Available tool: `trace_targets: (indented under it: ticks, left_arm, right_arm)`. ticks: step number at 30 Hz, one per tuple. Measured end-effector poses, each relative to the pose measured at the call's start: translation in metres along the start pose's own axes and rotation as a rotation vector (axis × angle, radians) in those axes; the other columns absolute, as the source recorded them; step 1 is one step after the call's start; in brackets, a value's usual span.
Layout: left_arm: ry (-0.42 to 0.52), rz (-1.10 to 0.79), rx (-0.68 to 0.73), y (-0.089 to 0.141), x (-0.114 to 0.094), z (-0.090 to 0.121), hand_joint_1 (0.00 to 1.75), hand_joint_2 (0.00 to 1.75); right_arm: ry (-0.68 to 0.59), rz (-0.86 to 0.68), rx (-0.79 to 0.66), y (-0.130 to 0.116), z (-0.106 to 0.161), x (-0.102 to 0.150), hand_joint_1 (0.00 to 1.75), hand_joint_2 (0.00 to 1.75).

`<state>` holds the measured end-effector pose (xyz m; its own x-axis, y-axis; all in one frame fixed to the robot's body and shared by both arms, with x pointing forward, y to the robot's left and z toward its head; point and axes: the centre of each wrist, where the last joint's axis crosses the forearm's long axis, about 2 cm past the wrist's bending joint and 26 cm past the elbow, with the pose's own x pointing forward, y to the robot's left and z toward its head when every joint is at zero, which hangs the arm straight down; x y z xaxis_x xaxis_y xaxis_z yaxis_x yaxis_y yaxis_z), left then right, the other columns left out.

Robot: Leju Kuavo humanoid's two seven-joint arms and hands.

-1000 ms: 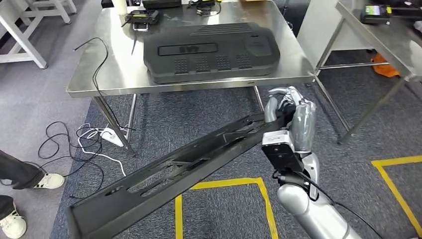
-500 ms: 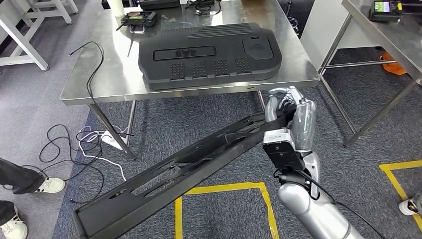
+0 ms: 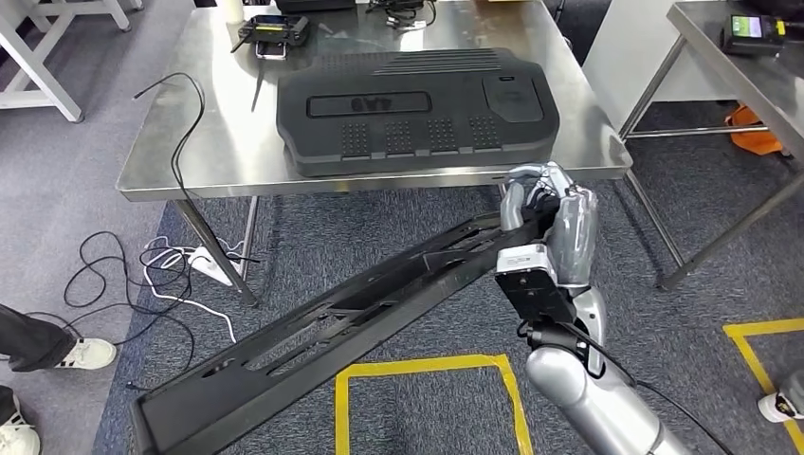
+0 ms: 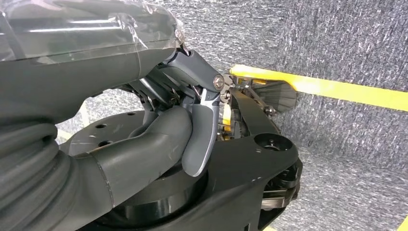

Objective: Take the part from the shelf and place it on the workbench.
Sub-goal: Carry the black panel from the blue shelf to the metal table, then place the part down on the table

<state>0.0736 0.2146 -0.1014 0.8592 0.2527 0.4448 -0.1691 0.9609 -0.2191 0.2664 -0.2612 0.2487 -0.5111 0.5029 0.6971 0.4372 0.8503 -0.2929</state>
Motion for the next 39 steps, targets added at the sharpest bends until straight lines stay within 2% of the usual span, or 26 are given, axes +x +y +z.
trace_targets:
  ticks: [23,39]
  left_arm:
    - [0.002,0.018,-0.001,0.0015,-0.0071,0.0026,1.75,1.75]
    - [-0.008,0.011,-0.003,0.0021,-0.0022,0.0009,1.75,1.75]
  right_arm:
    - [-0.020,0.006,-0.003,0.0001,-0.0040,0.0012,1.75,1.75]
    - [-0.025,0.009,-0.003,0.0000,-0.0034,0.0006,1.75,1.75]
